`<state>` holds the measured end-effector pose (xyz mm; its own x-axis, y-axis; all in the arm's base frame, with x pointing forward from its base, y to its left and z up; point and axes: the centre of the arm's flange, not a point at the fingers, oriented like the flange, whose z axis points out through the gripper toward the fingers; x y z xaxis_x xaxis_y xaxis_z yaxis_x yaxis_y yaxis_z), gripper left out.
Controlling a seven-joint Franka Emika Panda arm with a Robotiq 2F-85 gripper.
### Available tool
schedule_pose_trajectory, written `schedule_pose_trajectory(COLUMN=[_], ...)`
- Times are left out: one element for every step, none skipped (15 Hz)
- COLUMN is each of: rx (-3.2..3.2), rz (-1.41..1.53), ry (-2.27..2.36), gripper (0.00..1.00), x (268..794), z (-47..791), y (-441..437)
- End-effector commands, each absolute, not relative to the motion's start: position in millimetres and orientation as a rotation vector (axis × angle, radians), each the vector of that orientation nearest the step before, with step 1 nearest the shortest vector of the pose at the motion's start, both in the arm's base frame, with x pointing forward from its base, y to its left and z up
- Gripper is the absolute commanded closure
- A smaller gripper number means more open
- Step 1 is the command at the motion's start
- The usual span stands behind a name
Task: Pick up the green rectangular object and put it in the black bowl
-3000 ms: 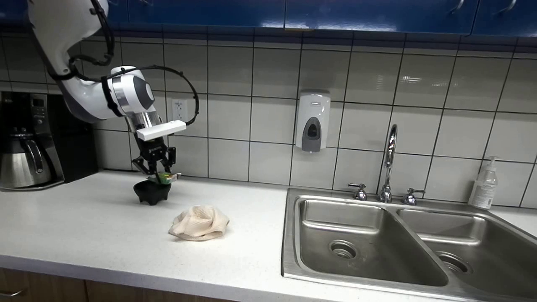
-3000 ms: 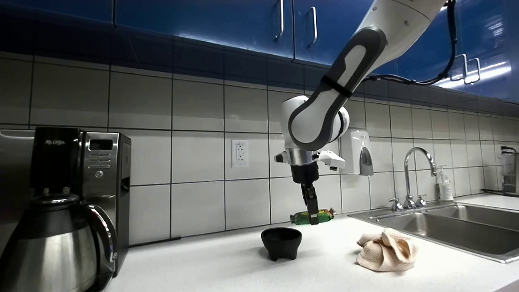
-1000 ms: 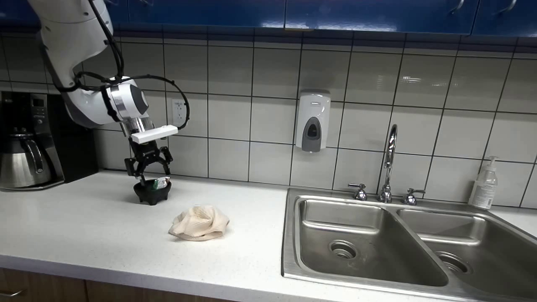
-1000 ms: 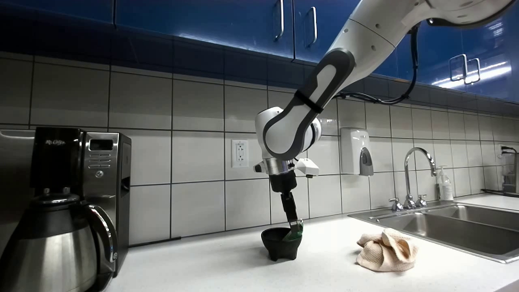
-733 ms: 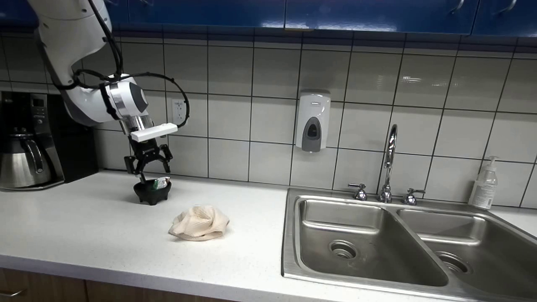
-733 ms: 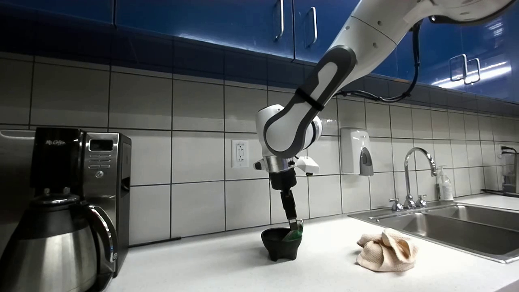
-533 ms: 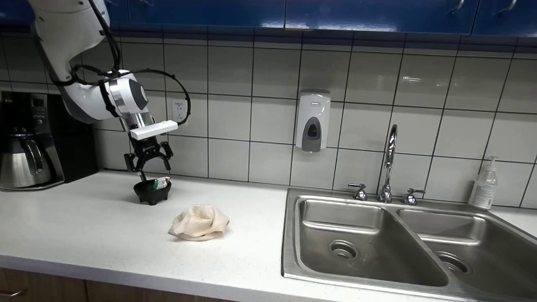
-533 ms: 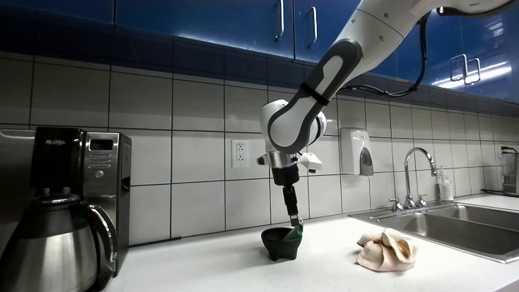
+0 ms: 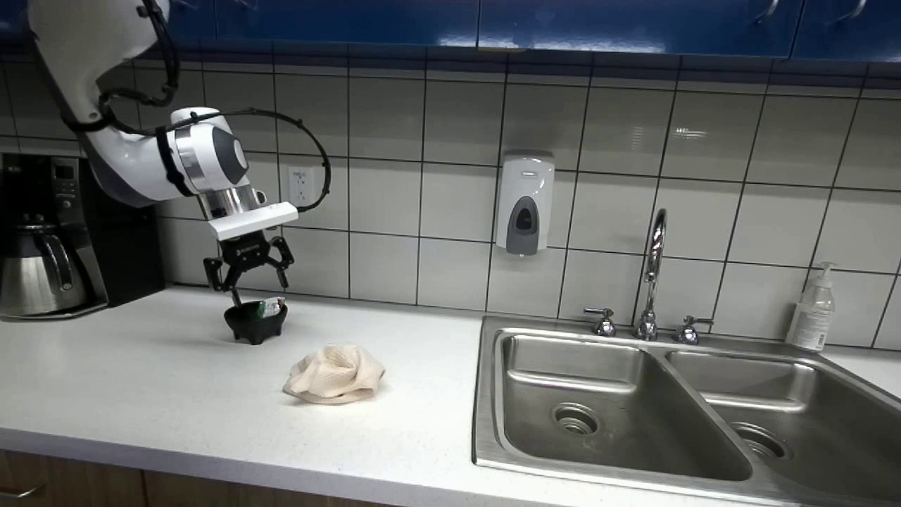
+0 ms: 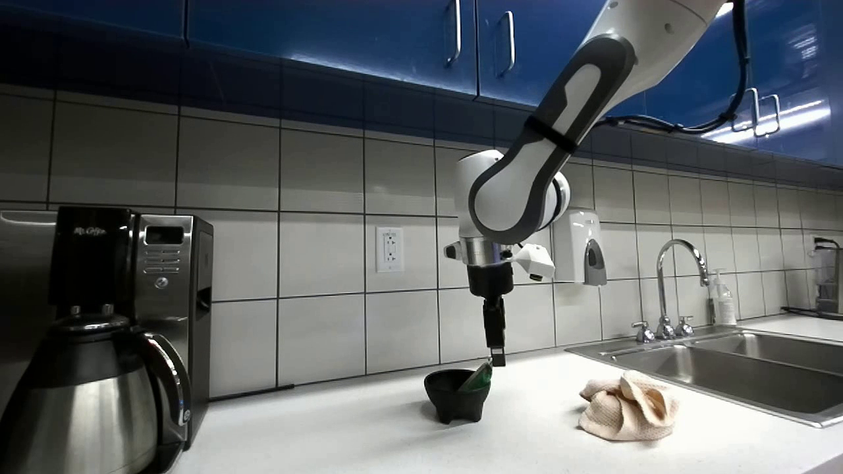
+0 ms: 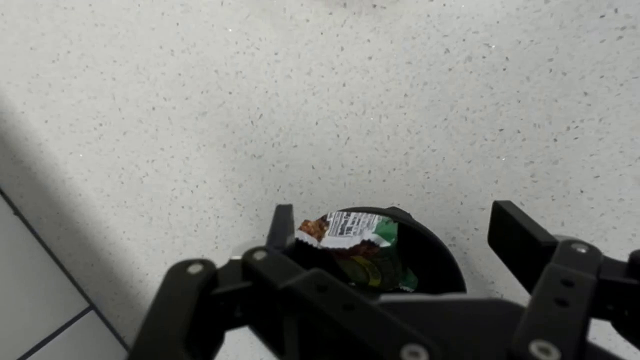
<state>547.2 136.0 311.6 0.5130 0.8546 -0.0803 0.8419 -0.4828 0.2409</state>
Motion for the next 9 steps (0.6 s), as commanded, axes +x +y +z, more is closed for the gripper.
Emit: schedule_pose_trajectory(rx=[2.56,2.576,2.593,2.613,2.632,2.656,2.675,2.694,2.709], rz=[0.118,0.101,0.089,0.072,0.063,0.054,0.048,0.038,0.031], ry=[1.327,1.297,1.268,1.245,1.223,1.204,1.188,1.17,1.151], gripper=[0.0,0.0,0.0,0.0,0.0,0.0,0.0,0.0,0.0], x=[506,500,494,486,479,472,466,458,452], z=[323,324,325,325,325,325,324,323,322], y=[127,126,125,124,123,122,121,120,119])
